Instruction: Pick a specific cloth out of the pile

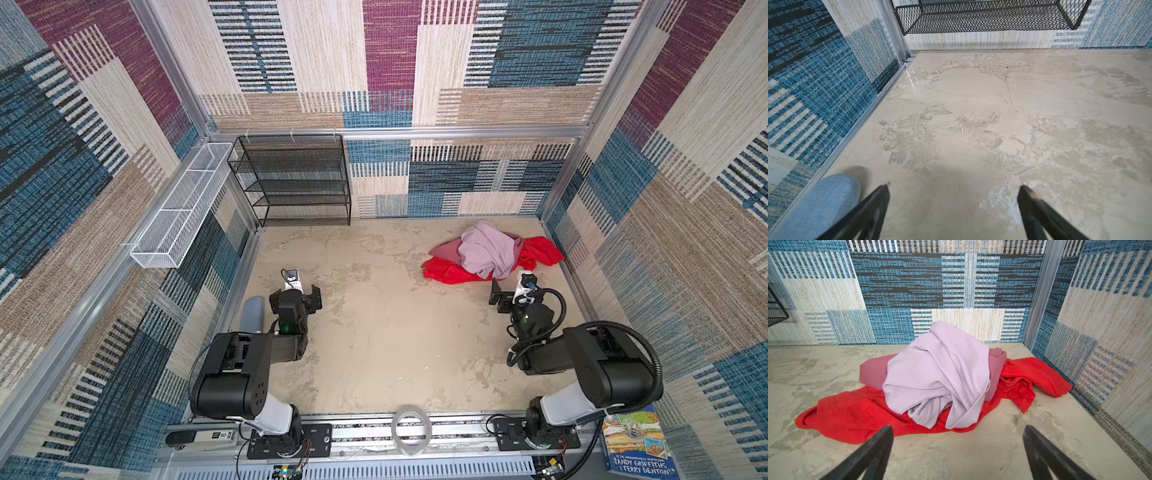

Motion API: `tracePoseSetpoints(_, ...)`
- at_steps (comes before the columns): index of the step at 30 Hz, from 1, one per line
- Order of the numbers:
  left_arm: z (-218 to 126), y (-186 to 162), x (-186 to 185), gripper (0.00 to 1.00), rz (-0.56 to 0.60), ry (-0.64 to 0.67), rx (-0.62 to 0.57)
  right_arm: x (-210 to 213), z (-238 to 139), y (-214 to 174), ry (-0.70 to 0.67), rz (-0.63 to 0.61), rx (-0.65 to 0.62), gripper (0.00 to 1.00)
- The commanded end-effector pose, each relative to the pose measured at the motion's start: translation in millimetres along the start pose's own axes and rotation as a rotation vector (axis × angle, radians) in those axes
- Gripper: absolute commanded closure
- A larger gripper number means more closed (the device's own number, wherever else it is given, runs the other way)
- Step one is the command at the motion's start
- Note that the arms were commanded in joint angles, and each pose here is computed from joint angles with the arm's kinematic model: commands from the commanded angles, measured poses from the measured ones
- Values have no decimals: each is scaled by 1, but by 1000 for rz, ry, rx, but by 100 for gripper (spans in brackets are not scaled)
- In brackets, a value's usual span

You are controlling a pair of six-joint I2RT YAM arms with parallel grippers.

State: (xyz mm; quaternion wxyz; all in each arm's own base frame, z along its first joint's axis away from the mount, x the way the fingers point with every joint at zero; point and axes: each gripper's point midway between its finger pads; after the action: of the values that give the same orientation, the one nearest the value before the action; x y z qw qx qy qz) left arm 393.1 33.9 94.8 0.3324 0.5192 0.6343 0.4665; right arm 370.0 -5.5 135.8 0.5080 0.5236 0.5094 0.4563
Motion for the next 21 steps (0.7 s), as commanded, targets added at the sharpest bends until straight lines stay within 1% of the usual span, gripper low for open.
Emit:
tracePoseSetpoints(1, 1, 4, 1, 1, -22, 6, -13, 0, 0, 10, 2, 15, -40, 0)
tracePoseSetpoints(21, 1, 3, 1, 1, -21, 4, -7, 0, 1, 10, 2, 15, -40, 0)
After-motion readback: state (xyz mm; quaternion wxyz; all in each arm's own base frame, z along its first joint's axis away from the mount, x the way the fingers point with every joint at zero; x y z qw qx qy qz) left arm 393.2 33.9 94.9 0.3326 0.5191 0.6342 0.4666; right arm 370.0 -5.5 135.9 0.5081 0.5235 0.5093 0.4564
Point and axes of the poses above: each gripper's point midway between its finger pads, its own z axis out along the fingers, its own x axis along the line the jaws close on, y = z × x, and after that the axes turned 2 degrees about -z, right-handed
